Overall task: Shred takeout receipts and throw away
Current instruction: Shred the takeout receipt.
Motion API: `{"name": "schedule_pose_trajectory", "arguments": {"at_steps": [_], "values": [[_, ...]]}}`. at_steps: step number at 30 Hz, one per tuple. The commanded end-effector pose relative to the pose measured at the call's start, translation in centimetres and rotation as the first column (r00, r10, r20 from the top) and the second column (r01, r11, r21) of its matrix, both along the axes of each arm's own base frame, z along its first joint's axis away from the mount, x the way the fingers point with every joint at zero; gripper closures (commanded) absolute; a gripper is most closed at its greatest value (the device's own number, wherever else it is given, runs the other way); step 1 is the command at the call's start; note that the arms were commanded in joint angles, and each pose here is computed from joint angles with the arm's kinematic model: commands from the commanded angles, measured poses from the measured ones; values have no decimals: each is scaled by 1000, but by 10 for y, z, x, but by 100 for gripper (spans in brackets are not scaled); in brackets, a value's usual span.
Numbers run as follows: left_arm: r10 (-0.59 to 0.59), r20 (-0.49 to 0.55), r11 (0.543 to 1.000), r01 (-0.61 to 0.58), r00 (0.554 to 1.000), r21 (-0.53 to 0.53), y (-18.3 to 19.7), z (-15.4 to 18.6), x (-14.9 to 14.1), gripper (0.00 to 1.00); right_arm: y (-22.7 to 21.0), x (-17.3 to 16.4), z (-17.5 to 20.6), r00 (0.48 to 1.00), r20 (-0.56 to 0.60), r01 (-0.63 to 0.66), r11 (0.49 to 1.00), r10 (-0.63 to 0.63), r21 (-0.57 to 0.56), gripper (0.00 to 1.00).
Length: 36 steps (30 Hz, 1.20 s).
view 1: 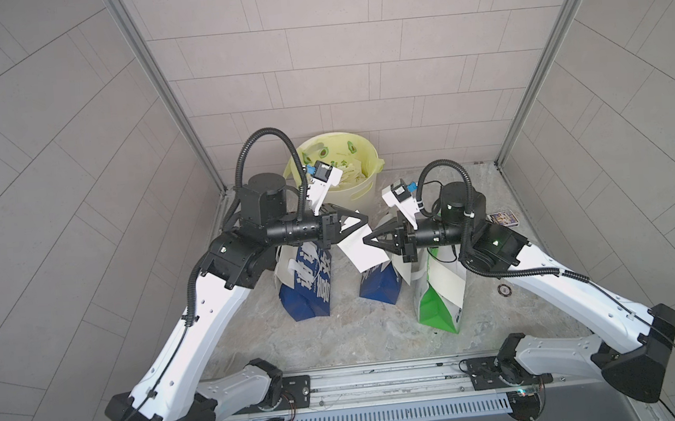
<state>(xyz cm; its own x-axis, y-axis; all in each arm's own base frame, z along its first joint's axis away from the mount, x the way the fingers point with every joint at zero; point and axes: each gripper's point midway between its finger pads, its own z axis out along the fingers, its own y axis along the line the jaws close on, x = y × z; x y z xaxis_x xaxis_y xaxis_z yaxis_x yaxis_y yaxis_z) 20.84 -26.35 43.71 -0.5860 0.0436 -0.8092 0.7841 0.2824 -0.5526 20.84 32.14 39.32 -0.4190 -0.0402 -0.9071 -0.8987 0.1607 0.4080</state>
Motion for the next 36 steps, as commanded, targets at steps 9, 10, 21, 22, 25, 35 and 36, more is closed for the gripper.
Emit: {"name": "schedule_pose_trajectory", "arguments": {"at_steps": [9,10,21,22,25,35,36], "values": [[52,-9,996,-53,999,-70,-4,10,15,100,-3,1,43,1000,20,15,982,-19,188,70],[56,-7,996,-57,998,-68,-3,10,15,100,-3,2,45,1000,15,16,979,-19,203,73],[110,23,993,-108,994,-53,3,6,19,100,-10,17,33,992,10,122,979,-125,162,97],[111,23,993,-110,994,-52,3,5,20,100,-12,18,33,991,11,131,978,-134,160,95],[113,28,992,-111,993,-54,3,5,20,100,-16,21,29,986,3,166,975,-168,147,91],[128,12,989,-127,992,-71,2,2,25,100,-17,18,25,990,-4,142,978,-143,155,100],[126,11,989,-125,992,-74,2,2,25,100,-16,17,26,991,-6,136,978,-136,161,100]]}}
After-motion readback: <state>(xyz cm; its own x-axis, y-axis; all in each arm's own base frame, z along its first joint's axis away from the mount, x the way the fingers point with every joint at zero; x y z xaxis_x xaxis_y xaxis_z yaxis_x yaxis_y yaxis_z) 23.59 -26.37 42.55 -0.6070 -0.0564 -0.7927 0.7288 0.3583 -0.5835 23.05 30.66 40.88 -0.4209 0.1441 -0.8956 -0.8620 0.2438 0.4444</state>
